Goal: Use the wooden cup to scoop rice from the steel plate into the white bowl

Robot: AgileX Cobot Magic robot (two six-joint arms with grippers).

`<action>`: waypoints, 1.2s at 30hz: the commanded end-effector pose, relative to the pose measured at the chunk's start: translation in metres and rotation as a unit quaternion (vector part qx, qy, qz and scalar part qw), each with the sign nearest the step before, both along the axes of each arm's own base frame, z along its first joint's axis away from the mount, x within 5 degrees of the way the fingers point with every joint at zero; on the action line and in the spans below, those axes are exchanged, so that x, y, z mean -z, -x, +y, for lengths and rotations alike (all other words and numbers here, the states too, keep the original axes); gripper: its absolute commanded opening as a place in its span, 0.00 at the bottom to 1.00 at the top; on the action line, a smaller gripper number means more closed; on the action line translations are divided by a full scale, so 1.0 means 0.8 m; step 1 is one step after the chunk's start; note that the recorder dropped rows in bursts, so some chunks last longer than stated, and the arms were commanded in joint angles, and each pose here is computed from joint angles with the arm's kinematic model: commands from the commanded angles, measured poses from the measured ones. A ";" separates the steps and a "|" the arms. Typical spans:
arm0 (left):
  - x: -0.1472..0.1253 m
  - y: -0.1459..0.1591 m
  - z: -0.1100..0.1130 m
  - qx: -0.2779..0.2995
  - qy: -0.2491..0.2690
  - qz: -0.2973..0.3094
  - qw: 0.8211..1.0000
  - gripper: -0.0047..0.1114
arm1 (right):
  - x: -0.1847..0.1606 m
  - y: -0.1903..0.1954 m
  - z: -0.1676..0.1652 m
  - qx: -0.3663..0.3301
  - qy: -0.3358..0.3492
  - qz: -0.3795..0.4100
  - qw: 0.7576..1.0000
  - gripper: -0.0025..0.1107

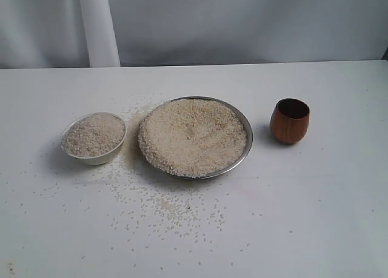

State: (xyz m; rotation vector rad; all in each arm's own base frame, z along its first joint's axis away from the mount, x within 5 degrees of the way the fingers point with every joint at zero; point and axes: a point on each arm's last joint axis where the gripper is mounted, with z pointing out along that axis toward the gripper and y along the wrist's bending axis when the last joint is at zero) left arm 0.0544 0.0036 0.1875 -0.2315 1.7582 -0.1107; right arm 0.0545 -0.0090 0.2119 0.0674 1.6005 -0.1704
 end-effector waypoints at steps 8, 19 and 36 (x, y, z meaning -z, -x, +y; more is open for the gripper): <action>0.000 0.000 -0.001 0.003 0.003 -0.002 1.000 0.04 | 0.022 -0.001 -0.001 0.007 -0.010 0.045 0.999 0.02; 0.000 0.000 -0.001 0.003 0.003 -0.002 1.000 0.04 | 0.037 0.002 -0.002 0.014 -0.028 0.109 0.994 0.02; 0.000 0.000 -0.001 0.003 0.003 -0.002 1.000 0.04 | 0.037 0.002 -0.002 0.013 -0.030 0.108 0.994 0.02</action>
